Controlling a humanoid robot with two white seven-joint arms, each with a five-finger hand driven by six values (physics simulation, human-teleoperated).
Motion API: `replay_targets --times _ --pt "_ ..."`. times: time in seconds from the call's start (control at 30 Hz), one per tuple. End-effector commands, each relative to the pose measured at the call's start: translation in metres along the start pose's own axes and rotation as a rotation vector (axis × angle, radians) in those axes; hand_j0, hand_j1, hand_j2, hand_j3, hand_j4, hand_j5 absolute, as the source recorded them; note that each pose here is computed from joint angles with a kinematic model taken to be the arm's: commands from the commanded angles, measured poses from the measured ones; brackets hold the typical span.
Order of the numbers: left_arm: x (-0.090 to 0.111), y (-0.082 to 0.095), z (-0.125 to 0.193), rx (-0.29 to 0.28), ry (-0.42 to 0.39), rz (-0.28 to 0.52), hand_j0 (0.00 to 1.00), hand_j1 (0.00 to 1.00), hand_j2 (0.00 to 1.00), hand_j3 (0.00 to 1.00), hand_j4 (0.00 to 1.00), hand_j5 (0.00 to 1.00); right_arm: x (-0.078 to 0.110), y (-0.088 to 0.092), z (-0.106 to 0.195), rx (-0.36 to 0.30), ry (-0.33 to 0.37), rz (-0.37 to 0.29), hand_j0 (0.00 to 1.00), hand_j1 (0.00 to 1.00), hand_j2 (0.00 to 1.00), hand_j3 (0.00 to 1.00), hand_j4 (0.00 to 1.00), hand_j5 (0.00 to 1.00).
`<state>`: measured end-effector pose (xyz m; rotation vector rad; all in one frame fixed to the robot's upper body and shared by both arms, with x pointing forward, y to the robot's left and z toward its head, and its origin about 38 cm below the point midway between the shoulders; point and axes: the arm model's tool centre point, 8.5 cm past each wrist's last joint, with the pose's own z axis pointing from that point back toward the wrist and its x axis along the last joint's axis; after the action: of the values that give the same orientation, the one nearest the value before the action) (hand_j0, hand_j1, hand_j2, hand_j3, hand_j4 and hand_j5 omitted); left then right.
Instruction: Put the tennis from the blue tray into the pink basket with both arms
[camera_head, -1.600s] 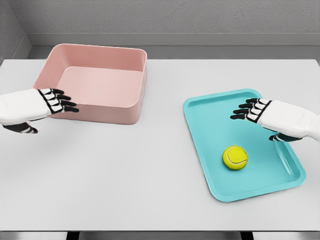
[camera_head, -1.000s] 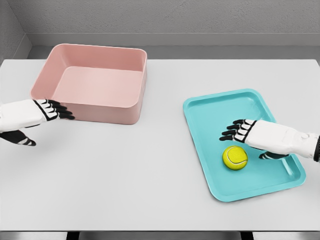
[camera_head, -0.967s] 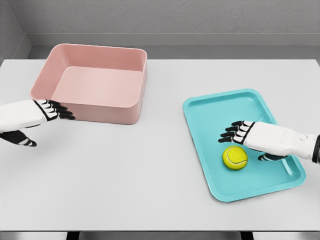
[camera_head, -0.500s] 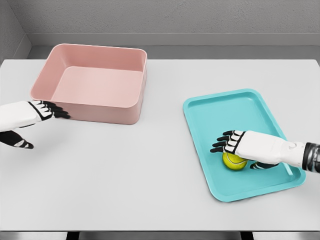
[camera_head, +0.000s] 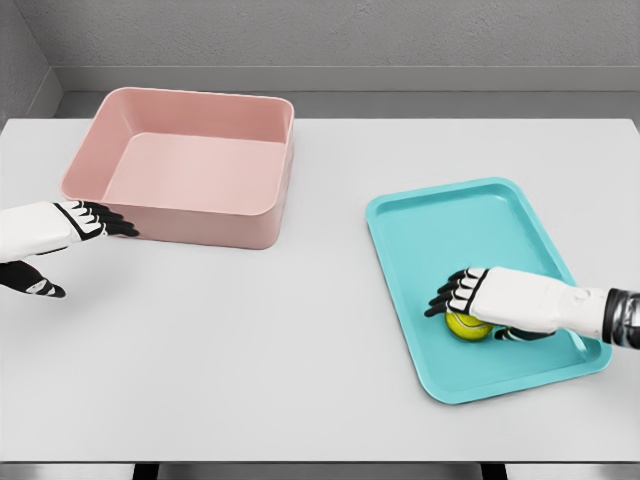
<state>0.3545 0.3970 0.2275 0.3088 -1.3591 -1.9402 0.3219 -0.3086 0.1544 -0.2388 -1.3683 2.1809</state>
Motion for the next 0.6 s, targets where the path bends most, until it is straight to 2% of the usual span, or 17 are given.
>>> replay_targets --times 0.0,0.2,0.4,0.57 --pt "-0.0004 0.0010 0.0011 0.003 0.002 0.004 1.00 1.00 1.00 1.00 1.00 1.00 0.0006 0.0015 -0.0002 0.010 -0.003 -0.006 0.87 0.87 0.87 0.87 0.87 0.87" --pt "0.0000 0.0007 0.0001 0.005 0.000 0.005 1.00 1.00 1.00 1.00 1.00 1.00 -0.0004 0.0022 0.0011 0.018 0.001 -0.004 0.79 0.79 0.79 0.79 0.79 0.79" --pt "-0.0003 0.0028 0.0006 0.009 0.001 0.002 1.00 1.00 1.00 1.00 1.00 1.00 -0.0009 0.0010 0.0014 0.013 0.003 -0.002 0.64 0.64 0.64 0.64 0.64 0.64" --pt "-0.0001 0.0062 -0.0001 0.018 -0.001 -0.003 1.00 1.00 1.00 1.00 1.00 1.00 -0.0015 0.0009 0.0018 0.013 0.005 -0.002 0.56 0.56 0.56 0.56 0.56 0.56"
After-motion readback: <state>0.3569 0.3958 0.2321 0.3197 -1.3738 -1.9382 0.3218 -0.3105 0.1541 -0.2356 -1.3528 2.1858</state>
